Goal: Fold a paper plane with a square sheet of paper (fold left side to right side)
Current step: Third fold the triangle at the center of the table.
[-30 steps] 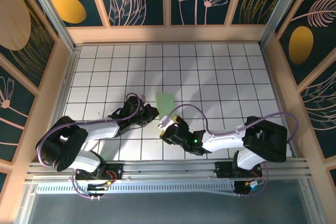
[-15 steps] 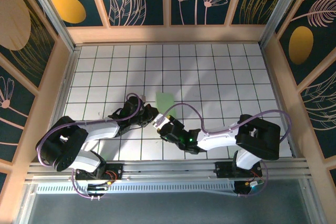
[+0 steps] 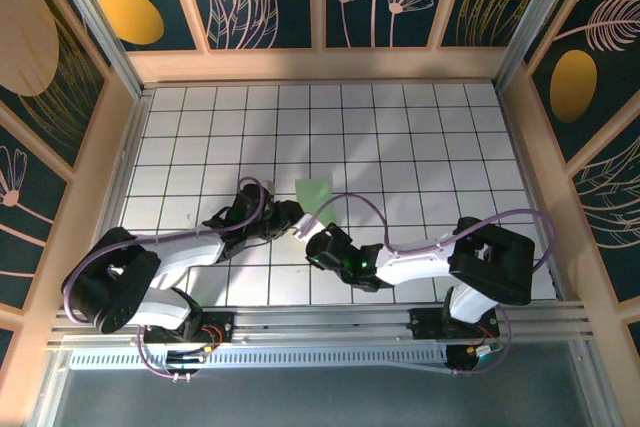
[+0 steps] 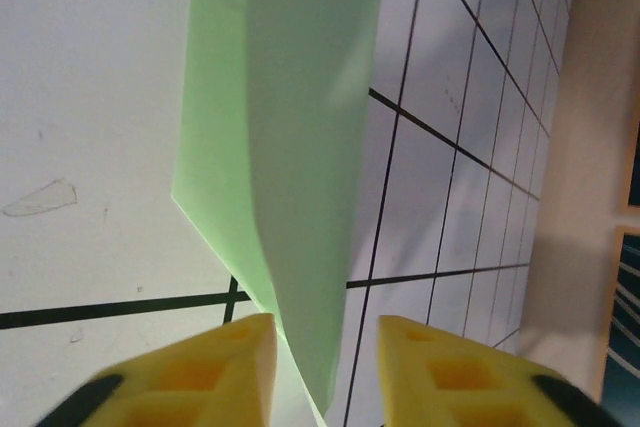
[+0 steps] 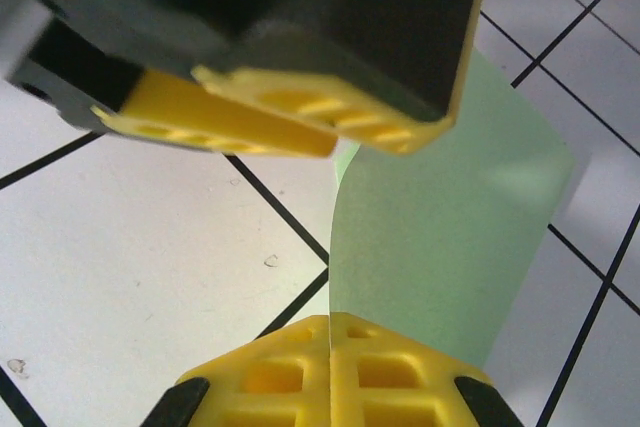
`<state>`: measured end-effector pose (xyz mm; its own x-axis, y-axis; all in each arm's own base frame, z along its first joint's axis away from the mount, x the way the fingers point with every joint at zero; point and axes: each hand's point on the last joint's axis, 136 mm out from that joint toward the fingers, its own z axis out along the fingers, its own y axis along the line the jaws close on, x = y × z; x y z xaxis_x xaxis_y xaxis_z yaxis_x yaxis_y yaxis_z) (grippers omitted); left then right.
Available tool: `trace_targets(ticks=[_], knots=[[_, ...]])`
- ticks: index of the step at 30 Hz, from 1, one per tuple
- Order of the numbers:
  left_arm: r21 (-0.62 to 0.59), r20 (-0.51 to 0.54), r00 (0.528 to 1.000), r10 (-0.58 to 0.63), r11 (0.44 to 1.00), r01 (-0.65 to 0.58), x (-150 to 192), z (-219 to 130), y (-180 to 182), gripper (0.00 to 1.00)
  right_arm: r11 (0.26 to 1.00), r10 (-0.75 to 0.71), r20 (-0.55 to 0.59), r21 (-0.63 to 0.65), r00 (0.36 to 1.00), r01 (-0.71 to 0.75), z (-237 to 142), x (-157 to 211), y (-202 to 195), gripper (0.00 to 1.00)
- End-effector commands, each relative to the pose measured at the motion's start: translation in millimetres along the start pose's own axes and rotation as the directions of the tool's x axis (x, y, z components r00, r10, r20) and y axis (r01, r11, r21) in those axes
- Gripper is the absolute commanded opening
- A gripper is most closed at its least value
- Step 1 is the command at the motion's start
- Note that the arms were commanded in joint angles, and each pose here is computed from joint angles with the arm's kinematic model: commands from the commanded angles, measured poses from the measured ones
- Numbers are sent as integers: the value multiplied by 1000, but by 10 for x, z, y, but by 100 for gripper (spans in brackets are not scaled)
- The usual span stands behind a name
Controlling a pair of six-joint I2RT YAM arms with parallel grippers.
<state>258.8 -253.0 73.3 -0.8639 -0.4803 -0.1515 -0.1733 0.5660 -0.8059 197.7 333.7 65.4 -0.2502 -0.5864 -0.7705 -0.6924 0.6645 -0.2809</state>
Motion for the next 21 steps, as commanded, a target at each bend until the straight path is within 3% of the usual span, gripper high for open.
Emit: trace_targets(ticks=[1, 7, 12, 15, 21], knots=[[-12, 37, 999, 4, 1000, -4, -87, -139, 45, 42, 998, 53, -25, -28, 998, -54, -24, 77, -26, 0], [5, 104, 993, 51, 999, -51, -325, -377, -39, 47, 971, 181, -65, -145, 981, -189, -60, 135, 5, 0], [-1, 47, 988, 144, 990, -144, -346, -265, -171, 36, 916, 287, -121, -256, 950, -309, -95, 165, 54, 0], [5, -5, 983, 183, 983, -183, -341, -106, -221, 26, 880, 333, -159, -302, 929, -367, -102, 183, 67, 0], [-6, -122, 964, 235, 971, -237, -305, 260, -190, 15, 800, 392, -221, -396, 893, -449, -102, 179, 156, 0]])
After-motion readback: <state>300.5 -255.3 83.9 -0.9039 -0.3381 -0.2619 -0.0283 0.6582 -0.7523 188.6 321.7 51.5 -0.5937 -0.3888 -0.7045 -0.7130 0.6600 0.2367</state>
